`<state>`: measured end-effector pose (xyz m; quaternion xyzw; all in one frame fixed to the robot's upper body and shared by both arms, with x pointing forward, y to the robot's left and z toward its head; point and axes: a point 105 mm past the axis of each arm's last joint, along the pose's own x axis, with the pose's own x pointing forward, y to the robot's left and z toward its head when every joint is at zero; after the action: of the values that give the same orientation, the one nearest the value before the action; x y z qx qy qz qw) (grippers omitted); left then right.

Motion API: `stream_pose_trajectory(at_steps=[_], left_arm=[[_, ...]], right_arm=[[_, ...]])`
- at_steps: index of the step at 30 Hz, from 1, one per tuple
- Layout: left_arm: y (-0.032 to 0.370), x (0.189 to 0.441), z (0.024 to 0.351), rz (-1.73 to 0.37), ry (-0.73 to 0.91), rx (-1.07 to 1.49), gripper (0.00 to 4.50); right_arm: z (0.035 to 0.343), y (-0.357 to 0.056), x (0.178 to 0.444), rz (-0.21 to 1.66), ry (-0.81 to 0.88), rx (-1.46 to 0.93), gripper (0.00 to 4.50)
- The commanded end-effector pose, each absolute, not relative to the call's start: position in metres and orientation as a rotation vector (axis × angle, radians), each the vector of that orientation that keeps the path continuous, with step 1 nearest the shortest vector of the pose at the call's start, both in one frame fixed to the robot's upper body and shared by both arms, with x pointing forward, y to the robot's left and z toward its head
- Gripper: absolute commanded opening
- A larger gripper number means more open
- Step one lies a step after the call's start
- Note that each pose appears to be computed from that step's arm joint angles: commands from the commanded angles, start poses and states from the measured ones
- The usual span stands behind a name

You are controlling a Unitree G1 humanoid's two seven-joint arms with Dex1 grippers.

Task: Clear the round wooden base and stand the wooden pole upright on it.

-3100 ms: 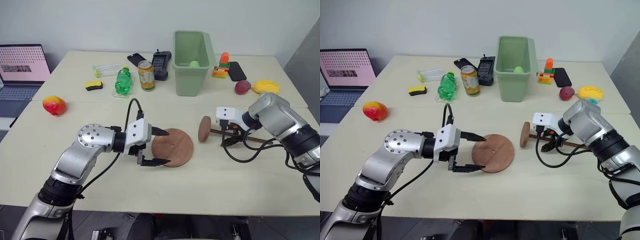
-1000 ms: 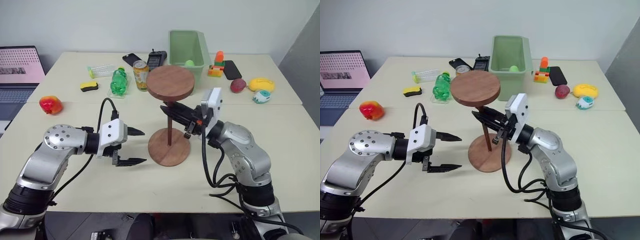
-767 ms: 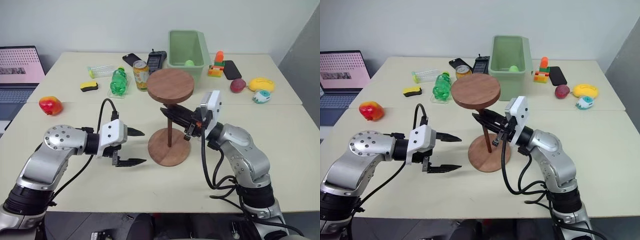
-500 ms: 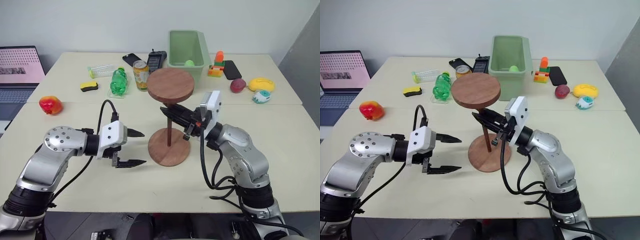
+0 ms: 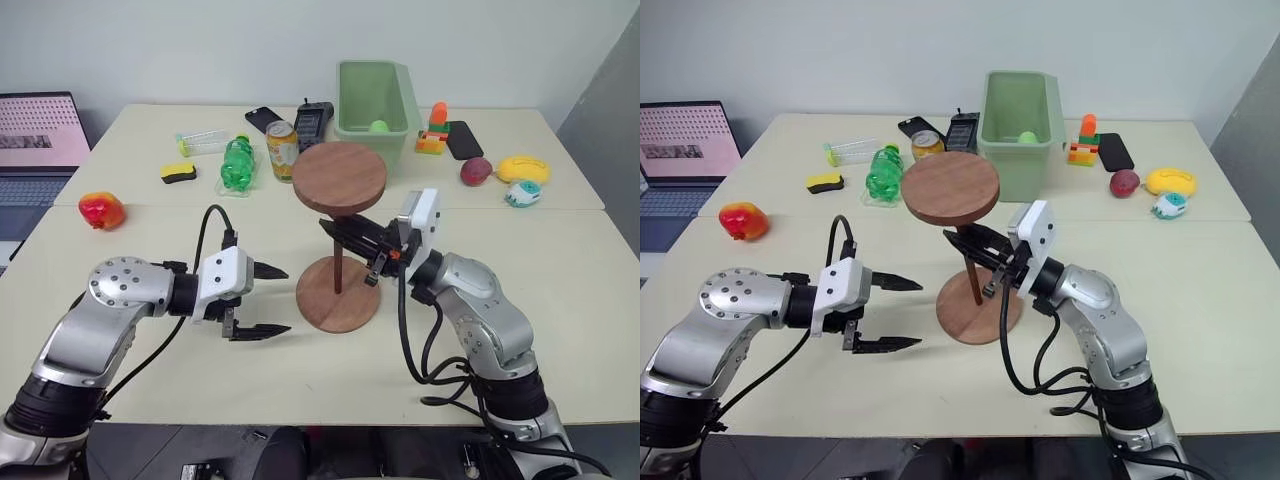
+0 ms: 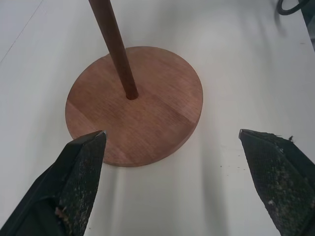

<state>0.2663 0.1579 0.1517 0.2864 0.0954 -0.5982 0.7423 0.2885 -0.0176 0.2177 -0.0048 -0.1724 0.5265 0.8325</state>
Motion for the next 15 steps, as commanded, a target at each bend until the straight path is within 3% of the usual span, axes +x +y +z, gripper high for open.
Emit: stream_pose_trajectory(at_steps=[1,15], left_arm=[[0.160,0.266,0.157,-1.302,0.188,0.653,4.50],[0.161,0.267,0.155,-1.300,0.183,0.649,4.50]], right_arm=[[0.214,-0.019,0.289,1.110,-0.360,-0.023,0.24],[0.184,-0.017,0.287,1.120,-0.262,-0.083,0.24]])
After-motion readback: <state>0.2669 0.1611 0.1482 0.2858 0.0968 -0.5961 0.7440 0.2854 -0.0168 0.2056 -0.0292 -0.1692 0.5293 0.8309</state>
